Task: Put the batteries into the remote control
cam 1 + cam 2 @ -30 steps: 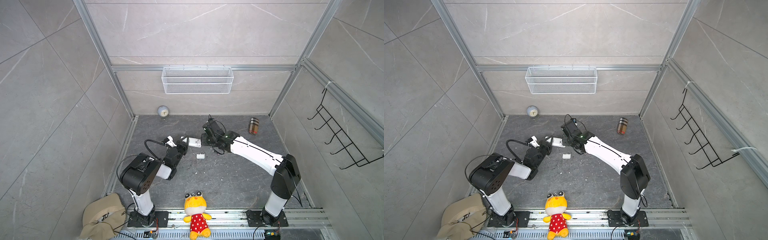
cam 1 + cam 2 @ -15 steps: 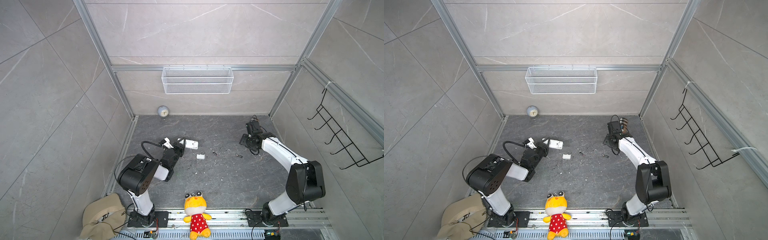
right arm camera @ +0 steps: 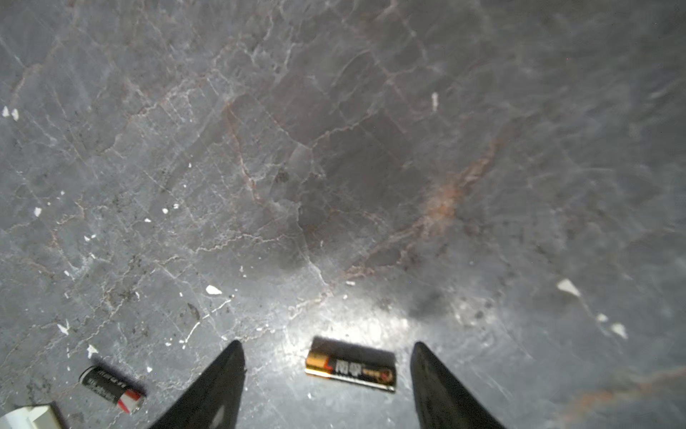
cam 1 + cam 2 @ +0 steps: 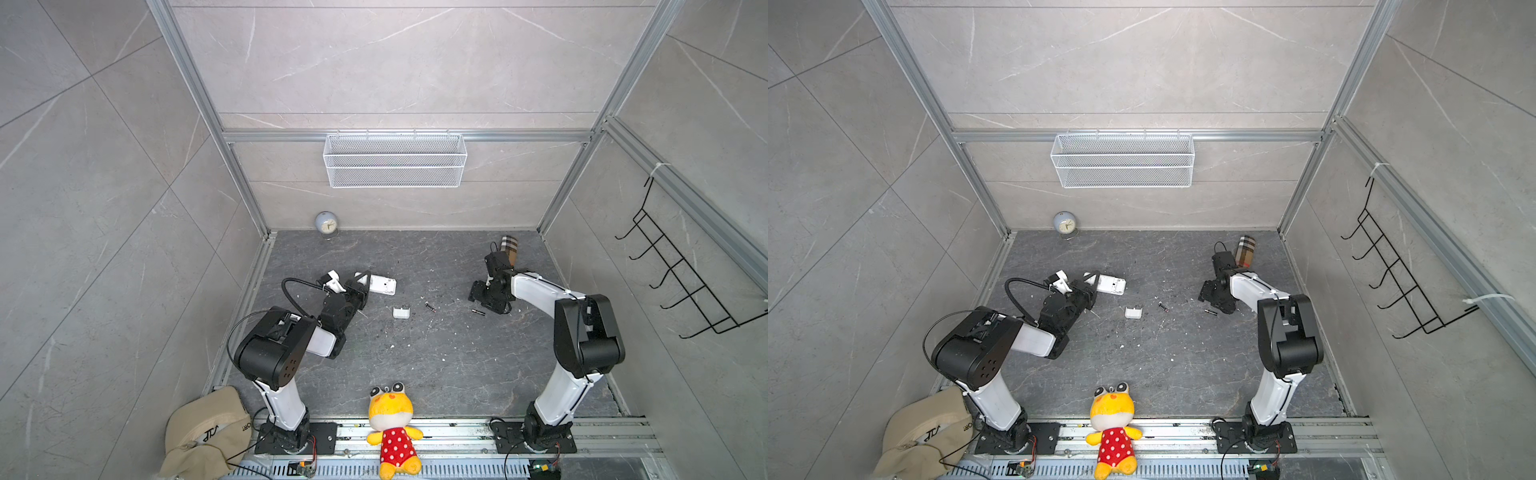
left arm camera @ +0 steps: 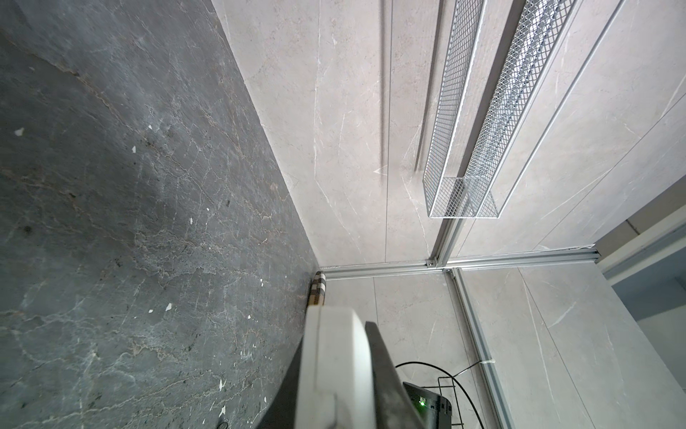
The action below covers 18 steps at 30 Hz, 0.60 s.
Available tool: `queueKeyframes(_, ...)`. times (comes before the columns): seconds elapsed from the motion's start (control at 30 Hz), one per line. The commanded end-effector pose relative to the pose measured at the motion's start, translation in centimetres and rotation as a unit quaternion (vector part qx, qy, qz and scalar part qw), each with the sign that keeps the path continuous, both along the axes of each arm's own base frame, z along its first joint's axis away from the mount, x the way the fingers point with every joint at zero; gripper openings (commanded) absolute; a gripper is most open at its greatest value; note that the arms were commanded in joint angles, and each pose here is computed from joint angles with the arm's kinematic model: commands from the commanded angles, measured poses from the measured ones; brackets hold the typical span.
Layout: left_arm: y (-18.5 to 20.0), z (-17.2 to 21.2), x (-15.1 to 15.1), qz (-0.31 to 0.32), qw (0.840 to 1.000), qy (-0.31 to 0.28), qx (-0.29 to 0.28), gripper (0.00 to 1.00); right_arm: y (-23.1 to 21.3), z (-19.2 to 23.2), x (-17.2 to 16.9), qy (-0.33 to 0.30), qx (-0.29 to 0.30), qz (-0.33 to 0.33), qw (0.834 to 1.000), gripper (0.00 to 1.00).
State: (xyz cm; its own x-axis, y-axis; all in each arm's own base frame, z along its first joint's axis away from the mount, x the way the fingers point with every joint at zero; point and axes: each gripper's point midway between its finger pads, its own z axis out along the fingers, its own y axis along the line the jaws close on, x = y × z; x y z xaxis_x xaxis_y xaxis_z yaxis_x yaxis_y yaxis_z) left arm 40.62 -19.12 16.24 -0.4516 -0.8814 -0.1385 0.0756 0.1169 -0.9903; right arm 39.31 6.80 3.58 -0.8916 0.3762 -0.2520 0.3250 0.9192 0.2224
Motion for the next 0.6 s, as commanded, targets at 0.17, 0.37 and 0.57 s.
queueKeyframes(0.17,-0.4,1.9,0.3,-0.010,0.999,-0.033,-0.012,0.07,0.8,-1.9,-0.6,0.014,0.017,0.030,0.999,0.71)
queueKeyframes(0.37,-0.3,1.9,0.2,-0.010,0.999,-0.033,-0.012,0.07,1.5,-1.8,-1.6,0.013,0.042,0.023,0.999,0.71)
queueKeyframes(0.57,-0.3,1.8,0.3,-0.010,0.999,-0.031,-0.014,0.07,1.7,-1.1,-2.8,0.005,0.049,0.024,0.998,0.70)
